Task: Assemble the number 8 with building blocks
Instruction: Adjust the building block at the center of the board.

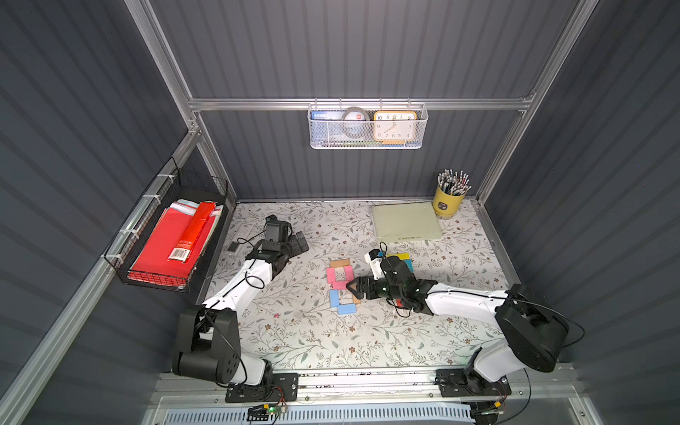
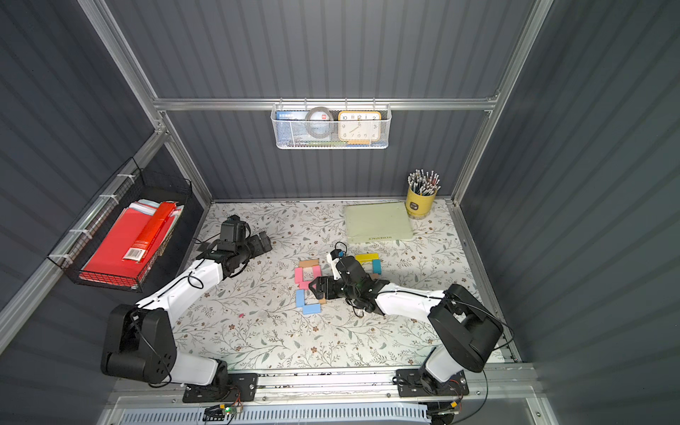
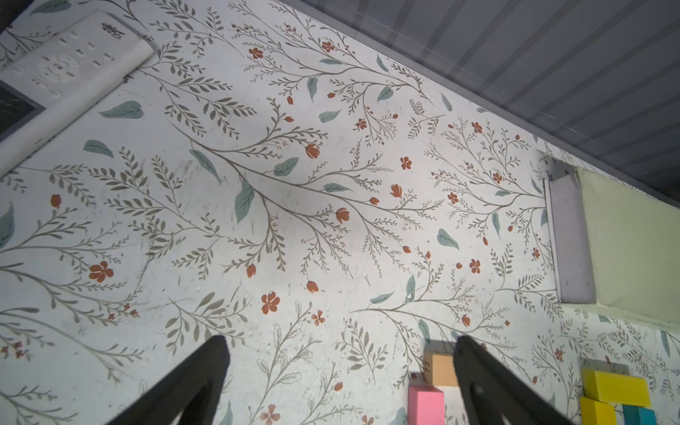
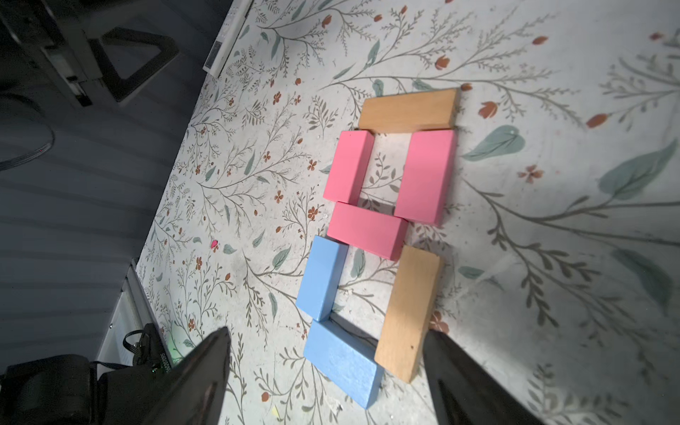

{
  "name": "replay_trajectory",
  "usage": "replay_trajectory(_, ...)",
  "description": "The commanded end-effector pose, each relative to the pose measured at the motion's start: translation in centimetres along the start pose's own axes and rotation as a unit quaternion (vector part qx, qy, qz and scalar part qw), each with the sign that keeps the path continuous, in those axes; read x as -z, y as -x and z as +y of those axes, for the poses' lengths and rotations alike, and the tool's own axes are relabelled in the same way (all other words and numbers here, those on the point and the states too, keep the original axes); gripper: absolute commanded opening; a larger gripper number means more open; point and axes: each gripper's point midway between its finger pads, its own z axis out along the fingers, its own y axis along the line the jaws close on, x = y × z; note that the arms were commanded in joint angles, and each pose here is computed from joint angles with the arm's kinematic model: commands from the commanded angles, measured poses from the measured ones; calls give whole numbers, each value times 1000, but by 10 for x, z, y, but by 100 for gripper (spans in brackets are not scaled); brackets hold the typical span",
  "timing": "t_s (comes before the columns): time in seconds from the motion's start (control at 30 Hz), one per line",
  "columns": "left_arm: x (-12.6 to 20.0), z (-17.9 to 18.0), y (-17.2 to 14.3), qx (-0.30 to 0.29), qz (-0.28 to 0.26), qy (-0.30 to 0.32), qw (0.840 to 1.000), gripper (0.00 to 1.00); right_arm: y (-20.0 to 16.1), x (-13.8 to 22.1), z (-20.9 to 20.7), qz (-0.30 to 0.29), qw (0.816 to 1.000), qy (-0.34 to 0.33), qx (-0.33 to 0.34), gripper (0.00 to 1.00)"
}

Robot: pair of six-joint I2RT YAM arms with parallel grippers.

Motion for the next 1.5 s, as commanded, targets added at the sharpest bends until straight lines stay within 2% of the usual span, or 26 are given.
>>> replay_trajectory(0.0, -7, 4, -14, -14, 24, -3, 1000, 99, 3, -6, -15, 2, 997, -74, 10, 86)
replay_trajectory(0.13, -9, 5, -19, -22, 34, -3, 999, 99, 8, -14, -28, 15, 984, -173, 49, 87)
replay_trajectory(0.37, -10, 7, -23, -27, 36, 0, 999, 99, 14, -34, -32, 21, 970, -236, 50, 89)
replay_trajectory(0.77, -9, 7, -25, -28, 38, -3, 999, 99, -16, -45, -19, 54, 985, -159, -29, 89)
replay_trajectory(1.47, -9, 9, -27, -28, 39, 0, 999, 99, -38, -57, -23, 85, 984, -138, -73, 90)
